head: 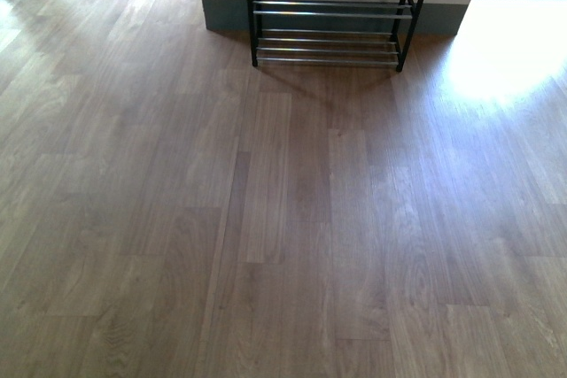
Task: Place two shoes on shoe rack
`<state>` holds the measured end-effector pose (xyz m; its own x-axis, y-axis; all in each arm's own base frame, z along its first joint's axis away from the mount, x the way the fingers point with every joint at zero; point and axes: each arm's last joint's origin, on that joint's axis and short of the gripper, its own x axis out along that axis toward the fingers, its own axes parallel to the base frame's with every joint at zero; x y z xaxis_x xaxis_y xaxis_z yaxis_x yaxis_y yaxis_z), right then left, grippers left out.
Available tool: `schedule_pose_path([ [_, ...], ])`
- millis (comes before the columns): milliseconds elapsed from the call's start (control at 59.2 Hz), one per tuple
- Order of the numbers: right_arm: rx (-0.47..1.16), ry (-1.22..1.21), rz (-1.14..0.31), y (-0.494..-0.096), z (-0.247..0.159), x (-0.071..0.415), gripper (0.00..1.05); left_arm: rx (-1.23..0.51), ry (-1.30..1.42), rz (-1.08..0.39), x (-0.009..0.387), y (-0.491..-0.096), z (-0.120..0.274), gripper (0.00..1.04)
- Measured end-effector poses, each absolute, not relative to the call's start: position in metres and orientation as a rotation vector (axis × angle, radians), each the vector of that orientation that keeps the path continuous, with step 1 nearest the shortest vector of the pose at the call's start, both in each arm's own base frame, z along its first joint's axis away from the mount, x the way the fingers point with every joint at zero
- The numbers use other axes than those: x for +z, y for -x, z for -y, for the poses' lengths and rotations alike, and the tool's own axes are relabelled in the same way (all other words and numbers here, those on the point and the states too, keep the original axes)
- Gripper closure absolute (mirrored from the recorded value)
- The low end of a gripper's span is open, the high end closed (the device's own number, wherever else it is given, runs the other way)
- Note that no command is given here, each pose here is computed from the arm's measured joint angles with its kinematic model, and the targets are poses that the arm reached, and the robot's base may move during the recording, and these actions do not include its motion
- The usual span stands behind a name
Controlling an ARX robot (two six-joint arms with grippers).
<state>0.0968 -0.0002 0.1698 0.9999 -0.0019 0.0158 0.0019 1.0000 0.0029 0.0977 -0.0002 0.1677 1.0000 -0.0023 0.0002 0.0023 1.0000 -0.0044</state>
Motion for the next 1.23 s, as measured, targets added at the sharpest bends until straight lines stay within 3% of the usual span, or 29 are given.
schedule_pose_path([
  [1234, -0.002, -0.002, 0.016, -0.0968, 0.0002, 0.1699, 0.09, -0.002, 0.004, 0.000, 0.1677, -0.0977, 0.0002, 0.09],
])
